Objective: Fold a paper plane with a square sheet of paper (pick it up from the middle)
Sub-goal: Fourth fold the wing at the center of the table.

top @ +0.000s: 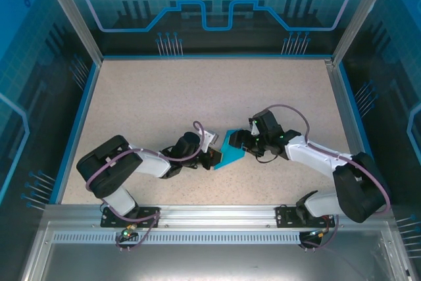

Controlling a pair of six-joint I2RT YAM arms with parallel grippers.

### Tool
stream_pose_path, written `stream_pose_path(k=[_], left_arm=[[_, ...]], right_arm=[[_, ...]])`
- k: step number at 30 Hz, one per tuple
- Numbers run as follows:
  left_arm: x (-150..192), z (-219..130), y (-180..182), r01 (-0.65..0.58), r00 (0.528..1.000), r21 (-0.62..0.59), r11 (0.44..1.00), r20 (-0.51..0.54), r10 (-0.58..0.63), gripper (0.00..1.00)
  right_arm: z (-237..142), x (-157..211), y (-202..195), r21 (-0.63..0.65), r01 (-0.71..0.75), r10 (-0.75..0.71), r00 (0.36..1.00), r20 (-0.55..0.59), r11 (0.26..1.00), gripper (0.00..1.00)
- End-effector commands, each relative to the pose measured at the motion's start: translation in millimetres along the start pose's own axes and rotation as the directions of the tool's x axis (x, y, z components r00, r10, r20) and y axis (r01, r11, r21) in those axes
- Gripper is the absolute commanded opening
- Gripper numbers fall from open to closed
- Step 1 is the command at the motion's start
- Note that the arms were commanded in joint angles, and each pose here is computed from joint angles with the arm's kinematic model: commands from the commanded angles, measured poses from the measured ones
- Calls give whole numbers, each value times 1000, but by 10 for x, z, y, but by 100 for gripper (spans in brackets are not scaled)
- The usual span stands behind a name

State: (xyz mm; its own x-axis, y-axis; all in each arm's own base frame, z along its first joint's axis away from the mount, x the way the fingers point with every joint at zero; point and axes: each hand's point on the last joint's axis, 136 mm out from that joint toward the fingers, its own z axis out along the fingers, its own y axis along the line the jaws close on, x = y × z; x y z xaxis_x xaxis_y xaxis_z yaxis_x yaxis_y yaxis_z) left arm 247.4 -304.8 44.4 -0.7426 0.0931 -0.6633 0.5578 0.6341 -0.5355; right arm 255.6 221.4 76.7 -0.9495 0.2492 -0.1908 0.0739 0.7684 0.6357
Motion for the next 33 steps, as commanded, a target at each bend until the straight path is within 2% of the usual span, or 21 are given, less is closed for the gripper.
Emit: stream_pose_path(k=[1,6,12,33], left_arm=[[-66,14,-133,100,995,44,994,-20,-99,13],[-15,67,-119,160,987,49,986,-39,-158,12],[1,96,-143,167,985,62,984,-59,-164,12],[99,207,-121,220,967,41,975,-144,-212,13]], right_arm=[[42,-14,27,-39,67,-68,998,-6,997,71],[127,-25,14,-45,79,-80,997,-14,996,66],[263,-18,-19,-32,87,-89,994,-56,996,60],[376,-82,-193,-4,15,-15,999,-46,1000,59]])
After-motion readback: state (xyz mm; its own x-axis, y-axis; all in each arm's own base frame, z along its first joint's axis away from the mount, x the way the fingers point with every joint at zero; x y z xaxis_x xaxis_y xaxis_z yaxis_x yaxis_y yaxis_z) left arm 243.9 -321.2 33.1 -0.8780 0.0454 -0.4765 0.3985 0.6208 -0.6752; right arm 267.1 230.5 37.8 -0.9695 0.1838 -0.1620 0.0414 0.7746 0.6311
